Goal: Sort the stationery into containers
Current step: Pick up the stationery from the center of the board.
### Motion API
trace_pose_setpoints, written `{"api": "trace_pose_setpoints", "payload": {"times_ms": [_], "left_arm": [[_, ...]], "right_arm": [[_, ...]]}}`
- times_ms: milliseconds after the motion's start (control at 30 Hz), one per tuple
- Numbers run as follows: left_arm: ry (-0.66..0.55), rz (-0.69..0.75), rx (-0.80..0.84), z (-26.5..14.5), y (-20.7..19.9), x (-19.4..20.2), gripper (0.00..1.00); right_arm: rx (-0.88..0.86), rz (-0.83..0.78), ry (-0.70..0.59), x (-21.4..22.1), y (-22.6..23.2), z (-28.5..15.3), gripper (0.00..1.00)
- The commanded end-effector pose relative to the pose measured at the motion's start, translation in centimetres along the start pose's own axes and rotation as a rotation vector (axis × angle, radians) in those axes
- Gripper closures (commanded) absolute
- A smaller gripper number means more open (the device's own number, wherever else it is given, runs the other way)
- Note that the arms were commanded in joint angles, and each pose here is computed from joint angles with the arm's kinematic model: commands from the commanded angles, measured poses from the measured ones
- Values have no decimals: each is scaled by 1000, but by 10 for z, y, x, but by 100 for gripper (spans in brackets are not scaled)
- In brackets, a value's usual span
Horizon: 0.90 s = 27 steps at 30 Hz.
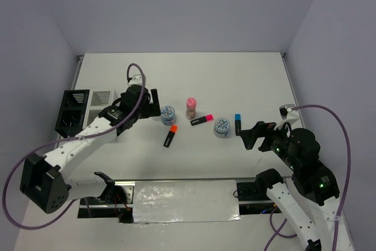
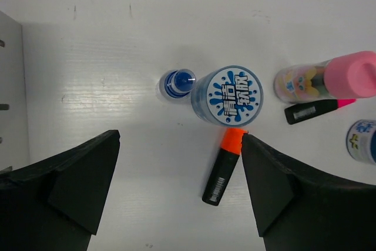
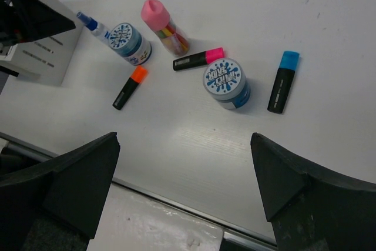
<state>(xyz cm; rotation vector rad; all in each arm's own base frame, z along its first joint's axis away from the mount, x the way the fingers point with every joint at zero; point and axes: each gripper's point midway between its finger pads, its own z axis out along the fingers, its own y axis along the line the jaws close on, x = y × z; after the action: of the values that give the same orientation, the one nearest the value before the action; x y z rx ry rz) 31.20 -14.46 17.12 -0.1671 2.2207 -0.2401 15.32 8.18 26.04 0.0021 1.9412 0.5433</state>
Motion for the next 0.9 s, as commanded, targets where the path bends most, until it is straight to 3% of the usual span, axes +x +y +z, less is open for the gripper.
{"api": "trace_pose_setpoints", "payload": {"times_ms": [0, 167, 600, 733, 800, 867], "left_arm": [[-113, -15, -55, 13, -8, -30, 4], [-123, 32, -162, 32, 7, -24, 12], [-59, 82, -173, 71, 0, -4, 29], [-43, 79, -188, 78, 0, 1, 42], [-38, 81, -191, 80, 0, 2, 44], [-35, 82, -191, 80, 0, 3, 61]], "right_arm": [[-58, -19, -25, -8, 11, 3, 0], [-72, -26, -25, -6, 12, 4, 0], [-78, -27, -16, -5, 13, 6, 0], [-76, -28, -14, -4, 12, 6, 0], [-76, -27, -13, -3, 12, 7, 0], [-77, -27, -16, -4, 12, 7, 0]]}}
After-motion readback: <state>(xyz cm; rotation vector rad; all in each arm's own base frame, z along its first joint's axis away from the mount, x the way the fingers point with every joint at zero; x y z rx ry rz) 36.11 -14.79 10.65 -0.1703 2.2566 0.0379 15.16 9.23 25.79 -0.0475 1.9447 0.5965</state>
